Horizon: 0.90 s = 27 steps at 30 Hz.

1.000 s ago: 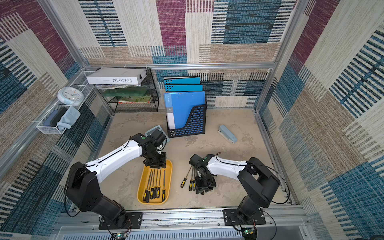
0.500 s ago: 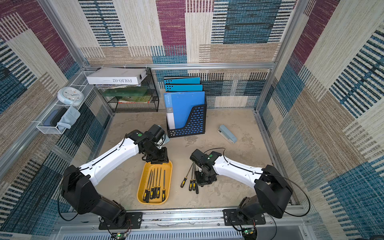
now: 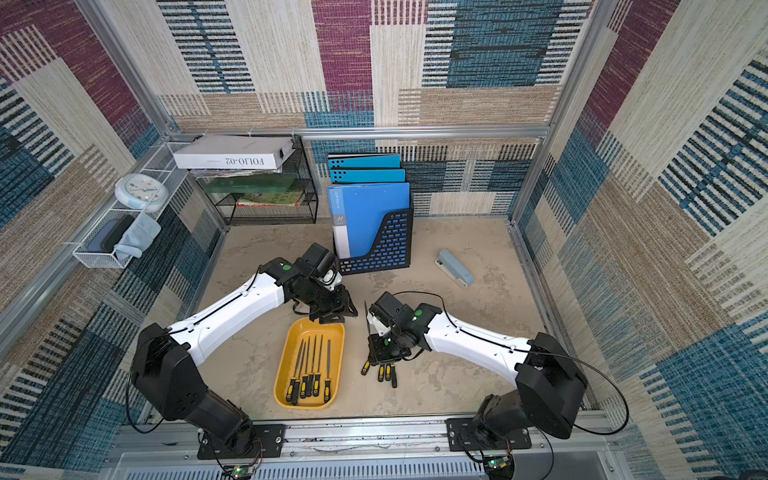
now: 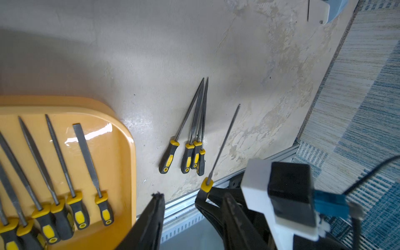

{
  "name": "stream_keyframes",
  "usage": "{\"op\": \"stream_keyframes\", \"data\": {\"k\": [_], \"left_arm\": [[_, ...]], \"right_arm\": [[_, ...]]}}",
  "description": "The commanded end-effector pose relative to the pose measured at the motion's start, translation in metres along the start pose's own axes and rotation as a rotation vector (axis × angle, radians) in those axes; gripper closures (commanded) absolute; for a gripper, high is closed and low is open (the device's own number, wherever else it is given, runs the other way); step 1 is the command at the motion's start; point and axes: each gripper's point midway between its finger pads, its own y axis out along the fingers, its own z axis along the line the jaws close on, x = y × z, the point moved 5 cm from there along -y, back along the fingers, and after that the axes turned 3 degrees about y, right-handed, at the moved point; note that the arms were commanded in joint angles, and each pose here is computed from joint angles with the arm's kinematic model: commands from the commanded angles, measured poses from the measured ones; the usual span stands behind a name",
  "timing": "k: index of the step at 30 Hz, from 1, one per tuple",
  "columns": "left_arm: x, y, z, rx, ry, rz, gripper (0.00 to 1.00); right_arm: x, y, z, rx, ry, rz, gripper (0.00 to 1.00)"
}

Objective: Put the file tool into the storage box
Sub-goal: Pick up the file tool from the center of the board, then place the file tool in the storage box.

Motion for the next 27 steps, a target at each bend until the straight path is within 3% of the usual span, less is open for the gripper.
{"op": "stream_keyframes", "data": {"k": [1,15,20,21,24,27], "left_arm": [[0.002,0.007,-0.003,-0.017,-0.018,0.006,0.53],[0.006,0.026,0.004,0.034,-0.021,0.008,0.58],[0.007,0.027,0.006,0.056,-0.002,0.011,0.94],[0.006,0.027,0.008,0.065,0.003,0.016,0.98],[0.002,0.024,0.012,0.088,0.029,0.032,0.98],[-0.007,0.021,0.019,0.110,0.064,0.063,0.98]], "right_arm": [[0.005,-0.002,0.013,0.069,-0.004,-0.018,0.89],[0.005,0.002,0.034,0.181,-0.032,0.004,0.89],[0.007,0.001,0.037,0.186,-0.026,0.005,0.87],[0.009,0.000,0.037,0.182,-0.021,0.006,0.85],[0.013,-0.003,0.036,0.169,-0.006,0.013,0.75],[0.019,-0.011,0.042,0.193,-0.015,-0.007,0.45]]}}
